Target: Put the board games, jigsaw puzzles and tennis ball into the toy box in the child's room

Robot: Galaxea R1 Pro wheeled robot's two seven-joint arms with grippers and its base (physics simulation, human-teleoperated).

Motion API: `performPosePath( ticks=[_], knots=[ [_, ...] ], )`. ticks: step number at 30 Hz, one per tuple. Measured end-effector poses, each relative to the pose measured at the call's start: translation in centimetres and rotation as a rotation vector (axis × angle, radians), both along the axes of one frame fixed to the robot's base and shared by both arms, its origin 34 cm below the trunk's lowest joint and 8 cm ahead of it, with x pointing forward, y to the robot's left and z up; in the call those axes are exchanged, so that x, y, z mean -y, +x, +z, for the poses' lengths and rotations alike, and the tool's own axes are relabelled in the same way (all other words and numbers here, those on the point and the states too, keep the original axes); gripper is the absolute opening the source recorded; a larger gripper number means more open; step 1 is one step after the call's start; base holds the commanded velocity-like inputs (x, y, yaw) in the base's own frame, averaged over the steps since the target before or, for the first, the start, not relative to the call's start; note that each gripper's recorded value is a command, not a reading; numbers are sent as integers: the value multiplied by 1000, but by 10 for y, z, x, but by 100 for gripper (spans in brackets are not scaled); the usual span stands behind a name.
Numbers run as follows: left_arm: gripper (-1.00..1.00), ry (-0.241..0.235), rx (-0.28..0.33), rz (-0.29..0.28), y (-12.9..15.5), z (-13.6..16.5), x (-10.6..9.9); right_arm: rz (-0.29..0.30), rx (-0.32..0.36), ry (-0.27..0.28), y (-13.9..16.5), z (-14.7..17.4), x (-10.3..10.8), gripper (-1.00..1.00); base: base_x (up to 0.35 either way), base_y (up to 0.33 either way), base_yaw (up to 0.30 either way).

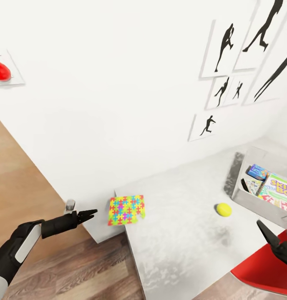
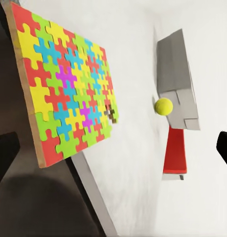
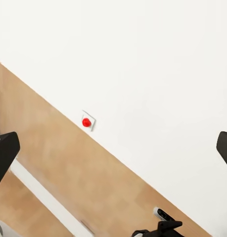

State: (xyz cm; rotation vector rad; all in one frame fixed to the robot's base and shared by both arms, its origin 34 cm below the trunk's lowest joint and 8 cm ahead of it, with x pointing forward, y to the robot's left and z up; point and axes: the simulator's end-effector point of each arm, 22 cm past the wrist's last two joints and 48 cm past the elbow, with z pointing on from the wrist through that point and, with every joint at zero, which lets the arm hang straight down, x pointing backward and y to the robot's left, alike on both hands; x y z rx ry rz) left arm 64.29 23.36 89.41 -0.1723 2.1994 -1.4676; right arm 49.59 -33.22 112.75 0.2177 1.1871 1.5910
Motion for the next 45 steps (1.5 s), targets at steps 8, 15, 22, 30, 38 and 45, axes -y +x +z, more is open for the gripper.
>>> performPosePath(
  ticks=[8, 15, 22, 30, 38, 45],
  knots=[
    [100, 0, 5, 0, 0, 2, 0, 0, 5, 0, -1, 2, 0, 100, 0, 124, -87],
    [100, 0, 5, 0, 0, 3, 0, 1, 5, -1, -1, 2, 0, 100, -40, 244, -9],
    [100, 0, 6, 0, 0, 3, 0, 1, 5, -2, -1, 2, 0, 100, 31, 227, -1],
    [100, 1, 10, 1, 1, 3, 0, 1, 5, -2, -1, 2, 0, 100, 20, 75, 0],
    [100, 1, 11, 0, 1, 3, 1, 1, 6, -2, -1, 2, 0, 100, 2, 18, -16],
    [100, 1, 12, -5, 0, 4, 3, 1, 9, -3, -1, 4, 0, 100, 0, 40, -50]
  ],
)
